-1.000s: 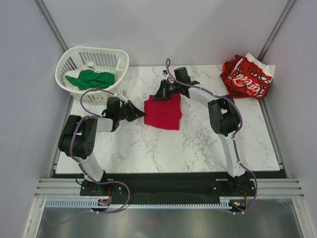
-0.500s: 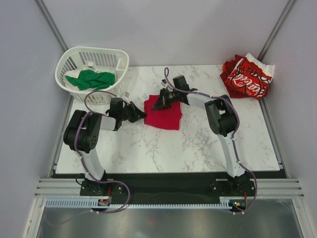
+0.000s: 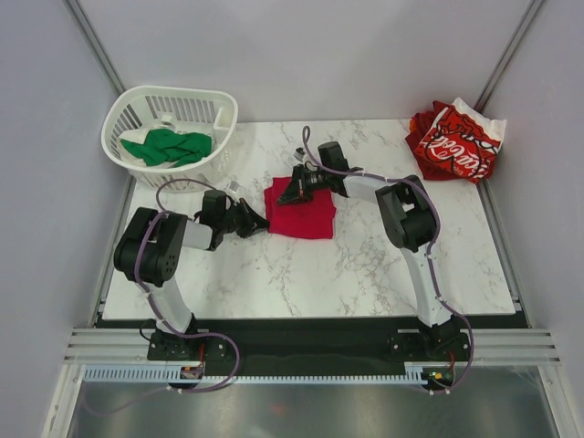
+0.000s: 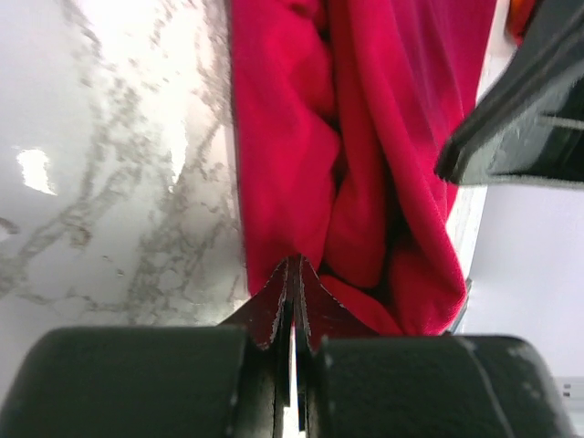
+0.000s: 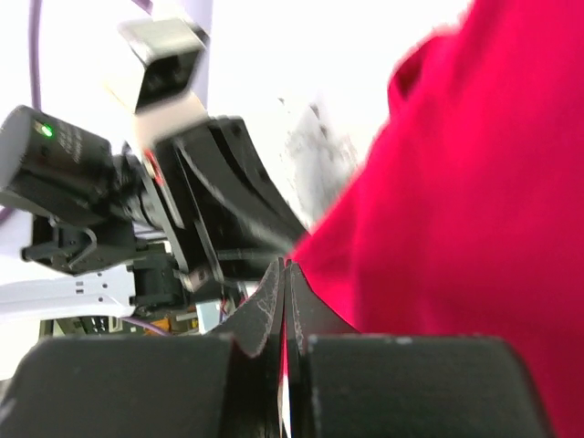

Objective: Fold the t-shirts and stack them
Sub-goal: Fold the tshirt

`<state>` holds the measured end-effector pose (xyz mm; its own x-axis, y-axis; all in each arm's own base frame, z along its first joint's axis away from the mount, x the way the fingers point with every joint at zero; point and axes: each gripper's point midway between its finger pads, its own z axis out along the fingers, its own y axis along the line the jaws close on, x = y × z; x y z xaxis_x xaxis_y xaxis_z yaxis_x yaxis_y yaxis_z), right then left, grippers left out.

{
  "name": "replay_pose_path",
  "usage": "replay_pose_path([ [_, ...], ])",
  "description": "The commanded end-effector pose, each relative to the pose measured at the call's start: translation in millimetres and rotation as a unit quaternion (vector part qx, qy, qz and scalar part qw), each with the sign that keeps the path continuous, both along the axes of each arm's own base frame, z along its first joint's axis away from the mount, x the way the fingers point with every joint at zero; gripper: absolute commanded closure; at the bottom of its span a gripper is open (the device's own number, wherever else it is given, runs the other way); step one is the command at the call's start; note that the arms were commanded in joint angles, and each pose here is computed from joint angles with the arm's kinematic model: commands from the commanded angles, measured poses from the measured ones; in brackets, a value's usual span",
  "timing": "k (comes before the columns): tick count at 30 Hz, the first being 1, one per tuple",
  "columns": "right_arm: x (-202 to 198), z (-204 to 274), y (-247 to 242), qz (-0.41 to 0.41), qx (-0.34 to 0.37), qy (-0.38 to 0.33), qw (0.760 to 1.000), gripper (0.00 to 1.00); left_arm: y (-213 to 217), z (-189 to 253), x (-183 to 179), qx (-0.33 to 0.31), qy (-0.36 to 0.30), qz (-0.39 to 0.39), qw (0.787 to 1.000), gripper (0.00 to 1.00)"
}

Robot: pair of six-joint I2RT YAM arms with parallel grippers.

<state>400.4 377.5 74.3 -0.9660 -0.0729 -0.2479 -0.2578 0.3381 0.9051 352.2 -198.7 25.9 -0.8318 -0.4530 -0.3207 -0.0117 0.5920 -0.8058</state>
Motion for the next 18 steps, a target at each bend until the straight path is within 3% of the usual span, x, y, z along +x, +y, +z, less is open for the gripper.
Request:
replay_pose_path([
  [1,9.5,27.7,25.2,0.019,0.076,-0.042,0.996,0.98,-12.5,16.4,-4.2,-0.014,-0.031,-0.039,0.999,0.98],
  [11,14.0,-53.0,35.5,0.0,0.047,0.022,0.999,1.0,-26.5,34.0,-19.7,-0.018,-0.07,-0.092,0.993,0.98],
  [18,22.2,-98.3,32.4,-0.03,0.006,0.041,0.999,1.0,-49.9,29.2,-64.2,-0.012,-0.07,-0.145,0.987,0.98],
])
